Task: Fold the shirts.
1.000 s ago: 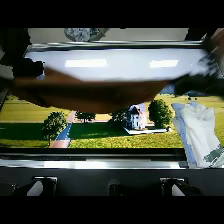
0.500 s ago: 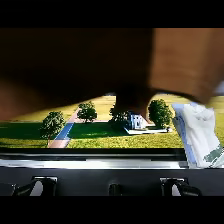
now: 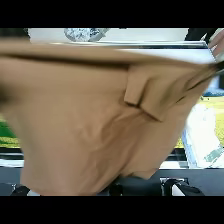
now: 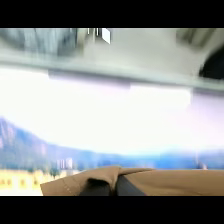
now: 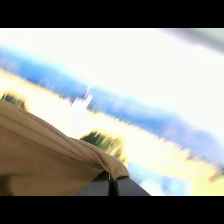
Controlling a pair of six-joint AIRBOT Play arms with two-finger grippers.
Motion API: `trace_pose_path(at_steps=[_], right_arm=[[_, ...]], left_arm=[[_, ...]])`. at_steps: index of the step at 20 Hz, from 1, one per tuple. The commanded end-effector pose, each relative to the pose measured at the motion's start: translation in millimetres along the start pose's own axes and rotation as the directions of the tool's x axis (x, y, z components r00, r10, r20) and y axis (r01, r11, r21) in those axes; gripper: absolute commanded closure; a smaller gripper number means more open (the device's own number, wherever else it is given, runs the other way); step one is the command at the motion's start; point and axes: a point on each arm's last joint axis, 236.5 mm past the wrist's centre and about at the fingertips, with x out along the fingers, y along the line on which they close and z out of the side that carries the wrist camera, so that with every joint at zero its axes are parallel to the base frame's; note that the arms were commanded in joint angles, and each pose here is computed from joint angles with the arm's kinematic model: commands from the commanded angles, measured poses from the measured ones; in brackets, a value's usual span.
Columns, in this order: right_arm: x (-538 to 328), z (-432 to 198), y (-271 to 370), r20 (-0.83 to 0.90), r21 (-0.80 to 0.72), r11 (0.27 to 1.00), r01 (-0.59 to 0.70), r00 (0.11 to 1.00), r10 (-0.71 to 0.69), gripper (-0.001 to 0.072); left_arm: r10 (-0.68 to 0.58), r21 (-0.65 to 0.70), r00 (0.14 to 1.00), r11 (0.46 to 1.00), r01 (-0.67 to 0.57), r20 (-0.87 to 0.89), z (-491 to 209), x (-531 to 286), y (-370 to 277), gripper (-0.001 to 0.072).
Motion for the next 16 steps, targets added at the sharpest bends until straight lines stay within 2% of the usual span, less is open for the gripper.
trace_pose_path(at_steps=[1,5,10,12,14,16], right_arm=[[130.6,-67.4,19.2,-0.276,0.171,0.954,-0.245,0.918,0.285,0.0671],[260.9,-66.0,27.9,-0.145,0.365,0.859,-0.358,0.89,0.433,0.0671],[343.1,-56.3,16.4,0.032,0.523,0.774,-0.357,0.916,0.4,0.0671],[348.8,-56.1,14.8,0.045,0.531,0.769,-0.356,0.918,0.394,0.067],[332.0,-58.6,24.7,0.021,0.476,0.779,-0.409,0.89,0.455,0.067],[295.6,-74.7,42.7,-0.075,0.419,0.773,-0.475,0.831,0.551,0.067]], left_arm=[[-0.05,-0.111,0.925,0.994,0.009,-0.378,-127.3,117.7,45.1,0.0684],[-0.099,-0.243,0.826,0.969,-0.046,-0.555,-216.1,221.7,83.4,0.0683],[-0.174,-0.356,0.82,0.934,-0.039,-0.545,-224.9,308.2,106.2,0.0682],[-0.176,-0.352,0.831,0.936,-0.026,-0.528,-215.2,323.5,111.2,0.0682],[-0.186,-0.317,0.83,0.948,0.011,-0.525,-202.4,318.9,111.4,0.0682],[-0.238,-0.309,0.76,0.95,0.052,-0.605,-210.3,292.6,104.3,0.0683]])
